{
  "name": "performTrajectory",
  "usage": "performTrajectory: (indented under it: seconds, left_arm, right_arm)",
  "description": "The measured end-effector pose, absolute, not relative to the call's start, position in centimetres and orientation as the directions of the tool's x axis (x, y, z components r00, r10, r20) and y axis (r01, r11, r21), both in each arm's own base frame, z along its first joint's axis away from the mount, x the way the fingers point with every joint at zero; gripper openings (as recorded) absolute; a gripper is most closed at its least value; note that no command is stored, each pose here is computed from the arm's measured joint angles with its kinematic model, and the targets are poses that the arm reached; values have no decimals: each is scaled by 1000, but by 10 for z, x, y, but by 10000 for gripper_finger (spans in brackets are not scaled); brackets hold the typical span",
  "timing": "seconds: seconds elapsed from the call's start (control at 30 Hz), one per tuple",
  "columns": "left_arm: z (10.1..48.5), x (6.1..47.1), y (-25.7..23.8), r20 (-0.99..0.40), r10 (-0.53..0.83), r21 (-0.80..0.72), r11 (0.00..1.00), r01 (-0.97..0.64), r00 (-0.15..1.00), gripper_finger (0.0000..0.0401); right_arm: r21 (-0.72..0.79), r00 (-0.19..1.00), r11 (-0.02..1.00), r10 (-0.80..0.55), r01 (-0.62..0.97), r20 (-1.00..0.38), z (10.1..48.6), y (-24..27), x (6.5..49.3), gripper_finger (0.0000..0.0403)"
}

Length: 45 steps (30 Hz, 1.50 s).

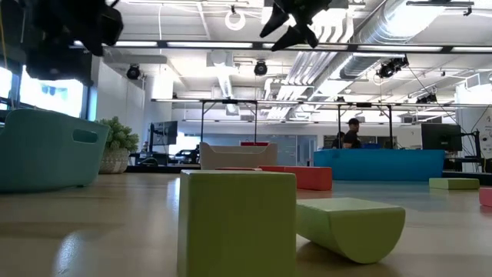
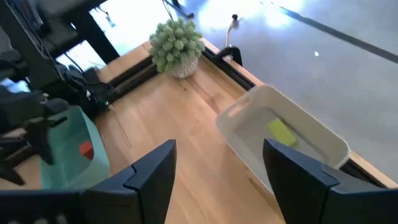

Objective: Sort & place blocks by color
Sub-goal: Put the red block into the blue bin

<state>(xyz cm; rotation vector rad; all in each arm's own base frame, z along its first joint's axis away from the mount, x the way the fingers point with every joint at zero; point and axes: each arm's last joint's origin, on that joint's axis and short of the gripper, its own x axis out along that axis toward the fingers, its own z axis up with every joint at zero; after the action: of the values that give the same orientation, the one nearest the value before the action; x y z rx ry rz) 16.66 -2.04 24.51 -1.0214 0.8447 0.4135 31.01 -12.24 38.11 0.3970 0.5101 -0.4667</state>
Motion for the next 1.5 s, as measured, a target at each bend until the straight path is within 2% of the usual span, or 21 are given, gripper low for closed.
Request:
performTrajectory:
  seconds: [0.33,0.43,0.67,1.13,1.5]
  left_arm:
    - [247,152,-75,-762,-274,-648,342,-681,587,217]
    - [246,151,-89,-748,-299,-664,309,-681,593,217]
    - [237,149,-120,-801,-341,-593,342,-729,492,217]
    - [190,164,-143,-930,-203,-365,384,-848,308,217]
    - [176,175,-158,-952,-177,-302,411,-860,249,217]
  right_arm:
    - [178,663,829,-274,530,-697,366,-117,300,227]
    - [163,641,832,-266,530,-720,364,-117,298,227]
    - [163,638,832,-265,530,-723,364,-117,297,227]
    - [161,632,832,-263,531,-729,363,-116,297,227]
    - [159,626,831,-261,533,-735,363,-116,296,227]
